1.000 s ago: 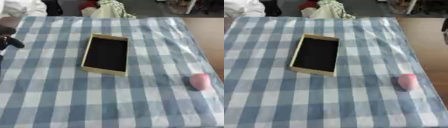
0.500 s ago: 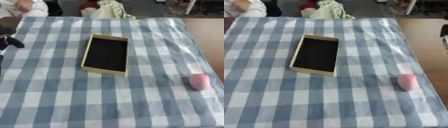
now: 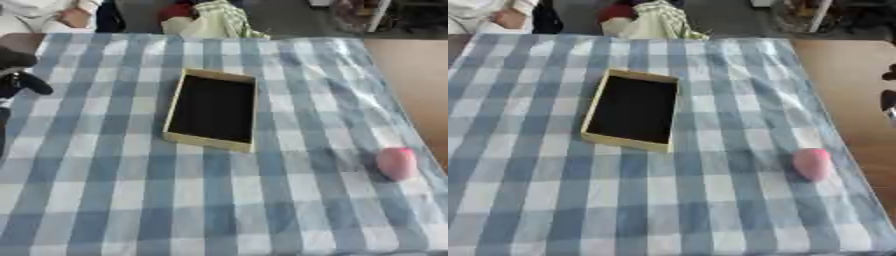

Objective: Pick up objects on the table and place them in the box.

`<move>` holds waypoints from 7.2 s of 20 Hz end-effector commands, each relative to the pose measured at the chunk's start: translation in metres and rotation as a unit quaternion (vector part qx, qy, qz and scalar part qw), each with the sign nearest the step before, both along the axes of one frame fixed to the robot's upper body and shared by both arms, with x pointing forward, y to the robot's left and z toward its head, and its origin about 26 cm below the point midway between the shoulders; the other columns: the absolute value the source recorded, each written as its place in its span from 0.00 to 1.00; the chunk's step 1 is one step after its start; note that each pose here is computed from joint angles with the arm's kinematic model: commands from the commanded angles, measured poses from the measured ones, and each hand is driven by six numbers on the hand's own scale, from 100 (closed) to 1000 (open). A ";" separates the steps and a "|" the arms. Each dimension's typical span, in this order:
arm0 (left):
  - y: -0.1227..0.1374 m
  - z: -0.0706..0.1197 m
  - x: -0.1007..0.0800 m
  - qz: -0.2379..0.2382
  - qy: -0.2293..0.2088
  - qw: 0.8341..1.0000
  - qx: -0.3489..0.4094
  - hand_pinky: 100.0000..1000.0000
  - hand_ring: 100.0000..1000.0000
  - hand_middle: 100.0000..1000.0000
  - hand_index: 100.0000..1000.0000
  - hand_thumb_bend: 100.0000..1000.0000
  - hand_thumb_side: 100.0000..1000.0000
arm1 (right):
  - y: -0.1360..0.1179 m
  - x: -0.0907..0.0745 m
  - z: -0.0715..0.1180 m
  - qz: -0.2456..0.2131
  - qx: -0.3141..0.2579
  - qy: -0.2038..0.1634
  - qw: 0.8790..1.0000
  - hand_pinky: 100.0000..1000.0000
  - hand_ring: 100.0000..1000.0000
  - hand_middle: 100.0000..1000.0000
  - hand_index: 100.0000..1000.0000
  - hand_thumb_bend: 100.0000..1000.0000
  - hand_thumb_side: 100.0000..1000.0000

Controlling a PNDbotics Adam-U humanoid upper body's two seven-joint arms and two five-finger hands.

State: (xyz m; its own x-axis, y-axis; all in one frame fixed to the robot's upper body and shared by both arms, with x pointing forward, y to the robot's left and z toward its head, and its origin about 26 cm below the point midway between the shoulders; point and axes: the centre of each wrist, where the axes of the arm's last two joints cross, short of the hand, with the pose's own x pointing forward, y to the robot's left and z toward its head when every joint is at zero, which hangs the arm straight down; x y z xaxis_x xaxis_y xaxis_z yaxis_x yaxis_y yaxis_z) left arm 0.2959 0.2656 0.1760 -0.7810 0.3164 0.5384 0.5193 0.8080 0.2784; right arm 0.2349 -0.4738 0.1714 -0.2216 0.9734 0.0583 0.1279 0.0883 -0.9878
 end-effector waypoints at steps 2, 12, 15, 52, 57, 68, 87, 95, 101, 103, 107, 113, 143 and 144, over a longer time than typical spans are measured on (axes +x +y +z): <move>0.002 0.008 -0.002 -0.002 -0.012 1.000 0.011 0.57 0.75 0.68 0.74 0.00 0.55 | -0.009 0.001 0.013 0.011 -0.040 0.025 0.999 0.88 0.85 0.83 0.82 0.00 0.98; 0.001 0.008 -0.002 -0.004 -0.011 1.000 0.013 0.57 0.75 0.68 0.74 0.00 0.55 | -0.001 -0.002 0.007 0.044 -0.047 0.057 0.996 0.89 0.86 0.84 0.83 0.00 0.98; 0.001 0.008 -0.002 -0.005 -0.011 1.000 0.013 0.57 0.75 0.68 0.74 0.00 0.55 | 0.003 -0.003 0.005 0.052 -0.050 0.067 0.995 0.88 0.86 0.85 0.83 0.00 0.98; -0.004 0.006 -0.002 -0.023 -0.004 1.000 0.020 0.57 0.75 0.68 0.74 0.00 0.55 | 0.029 0.037 0.017 0.126 -0.016 0.213 0.969 0.87 0.89 0.88 0.90 0.01 0.36; -0.004 0.006 -0.002 -0.023 -0.003 1.000 0.020 0.57 0.75 0.68 0.74 0.00 0.55 | 0.029 0.036 0.015 0.112 -0.008 0.232 0.966 0.88 0.88 0.88 0.92 0.02 0.14; -0.005 0.006 -0.002 -0.027 -0.003 0.999 0.022 0.57 0.76 0.68 0.74 0.00 0.55 | 0.024 0.036 0.006 0.090 0.004 0.267 0.960 0.88 0.87 0.88 0.94 0.07 0.03; -0.008 0.004 -0.003 -0.033 0.002 0.999 0.025 0.57 0.76 0.68 0.74 0.00 0.55 | 0.013 0.043 -0.028 0.053 -0.023 0.302 0.952 0.87 0.84 0.80 0.92 0.12 0.24; -0.008 0.003 -0.003 -0.035 0.003 0.999 0.028 0.57 0.76 0.68 0.73 0.00 0.55 | 0.013 0.048 -0.034 0.041 -0.044 0.291 0.955 0.87 0.84 0.79 0.91 0.12 0.31; -0.009 0.003 -0.003 -0.036 0.004 0.999 0.030 0.57 0.76 0.68 0.73 0.00 0.55 | 0.015 0.049 -0.038 0.051 -0.041 0.296 0.953 0.84 0.80 0.71 0.83 0.11 0.32; -0.009 0.003 -0.003 -0.036 0.004 0.999 0.031 0.57 0.76 0.68 0.73 0.00 0.55 | 0.017 0.049 -0.037 0.055 -0.040 0.290 0.955 0.83 0.78 0.67 0.77 0.09 0.28; -0.009 0.002 -0.003 -0.037 0.005 0.999 0.031 0.57 0.76 0.68 0.73 0.00 0.55 | 0.019 0.050 -0.037 0.061 -0.031 0.285 0.956 0.81 0.74 0.63 0.74 0.06 0.28; -0.009 0.002 -0.003 -0.036 0.007 0.999 0.033 0.57 0.76 0.68 0.73 0.00 0.55 | 0.020 0.051 -0.037 0.053 -0.018 0.261 0.964 0.79 0.63 0.51 0.63 0.06 0.16; -0.014 0.003 -0.002 -0.048 0.012 0.998 0.027 0.57 0.77 0.69 0.73 0.00 0.55 | 0.093 0.117 0.084 0.146 -0.045 0.074 0.985 0.80 0.53 0.47 0.59 0.00 0.00; -0.014 0.003 -0.002 -0.049 0.012 0.998 0.027 0.57 0.77 0.69 0.73 0.00 0.55 | 0.102 0.124 0.089 0.155 -0.048 0.067 0.984 0.81 0.53 0.48 0.60 0.00 0.00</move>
State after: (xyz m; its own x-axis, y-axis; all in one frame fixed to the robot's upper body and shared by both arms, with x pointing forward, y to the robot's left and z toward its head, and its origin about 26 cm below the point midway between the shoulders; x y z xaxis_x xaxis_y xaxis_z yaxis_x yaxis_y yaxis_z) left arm 0.2951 0.2534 0.1705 -0.7235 0.3479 0.5962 0.5991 0.7455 0.2919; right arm 0.3567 -0.3724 0.2537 -0.5081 0.8599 0.0482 -0.0323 0.0370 -0.9988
